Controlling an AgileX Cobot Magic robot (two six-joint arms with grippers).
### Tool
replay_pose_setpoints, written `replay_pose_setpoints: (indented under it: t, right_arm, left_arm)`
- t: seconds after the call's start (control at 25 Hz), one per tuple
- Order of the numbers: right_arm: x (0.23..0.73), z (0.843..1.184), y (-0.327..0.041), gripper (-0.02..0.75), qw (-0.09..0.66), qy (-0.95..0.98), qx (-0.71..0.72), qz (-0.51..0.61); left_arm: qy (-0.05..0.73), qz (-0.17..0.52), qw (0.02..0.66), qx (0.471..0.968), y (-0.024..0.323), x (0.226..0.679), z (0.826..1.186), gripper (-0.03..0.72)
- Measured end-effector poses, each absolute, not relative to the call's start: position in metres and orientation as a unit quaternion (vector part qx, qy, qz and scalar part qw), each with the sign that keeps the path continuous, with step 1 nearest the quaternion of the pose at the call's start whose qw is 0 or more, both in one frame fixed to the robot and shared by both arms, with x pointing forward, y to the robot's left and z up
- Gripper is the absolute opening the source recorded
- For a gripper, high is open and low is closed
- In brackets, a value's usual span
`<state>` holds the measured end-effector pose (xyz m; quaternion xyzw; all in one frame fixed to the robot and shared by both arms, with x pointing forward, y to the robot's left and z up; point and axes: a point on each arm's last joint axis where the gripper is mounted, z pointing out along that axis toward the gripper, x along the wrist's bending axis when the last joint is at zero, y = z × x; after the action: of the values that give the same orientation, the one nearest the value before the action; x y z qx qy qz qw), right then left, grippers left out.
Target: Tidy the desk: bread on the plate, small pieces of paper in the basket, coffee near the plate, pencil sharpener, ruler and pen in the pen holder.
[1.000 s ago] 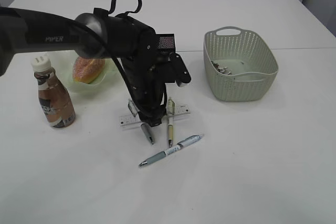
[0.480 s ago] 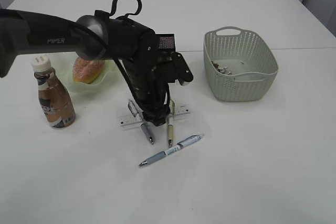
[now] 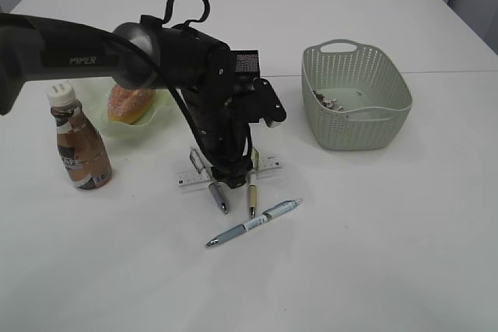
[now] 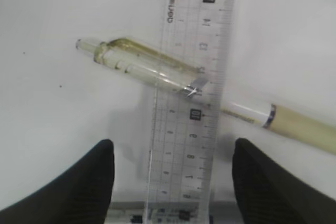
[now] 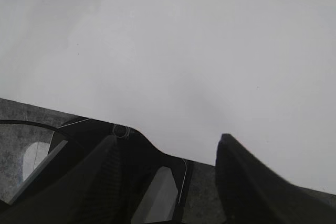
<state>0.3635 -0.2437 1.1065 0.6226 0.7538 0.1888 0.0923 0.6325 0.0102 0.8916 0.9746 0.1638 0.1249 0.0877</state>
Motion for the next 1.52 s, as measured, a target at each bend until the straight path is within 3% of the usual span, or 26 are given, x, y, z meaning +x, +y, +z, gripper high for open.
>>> replay_pose_setpoints:
  t: [0.56,0.88,1.12,1.52]
  right_arm:
    - [0.3635,1.1065,-0.2437,0.454,0.092,0.754,0.623,0.189]
    - [0.3635,1.1065,-0.2437,0.454,0.092,0.754,0.623,0.189]
    - [0.3635,1.1065,-0.2437,0.454,0.092,0.754,0.623,0.189]
    - [0.3635,1.1065,-0.2437,0.454,0.092,0.754,0.623,0.189]
  left_arm:
    - [0.177,0.113,0.078,0.975,0.0170,0.6375,0.8842,0.501]
    - [0.197,0.084,0.087,0.973,0.0152,0.6335,0.8824,0.348]
    - [0.199,0.076,0.083,0.974,0.0157,0.6319,0.8816,0.273]
    - [0.200,0.072,0.079,0.974,0.0142,0.6339,0.8834,0.258]
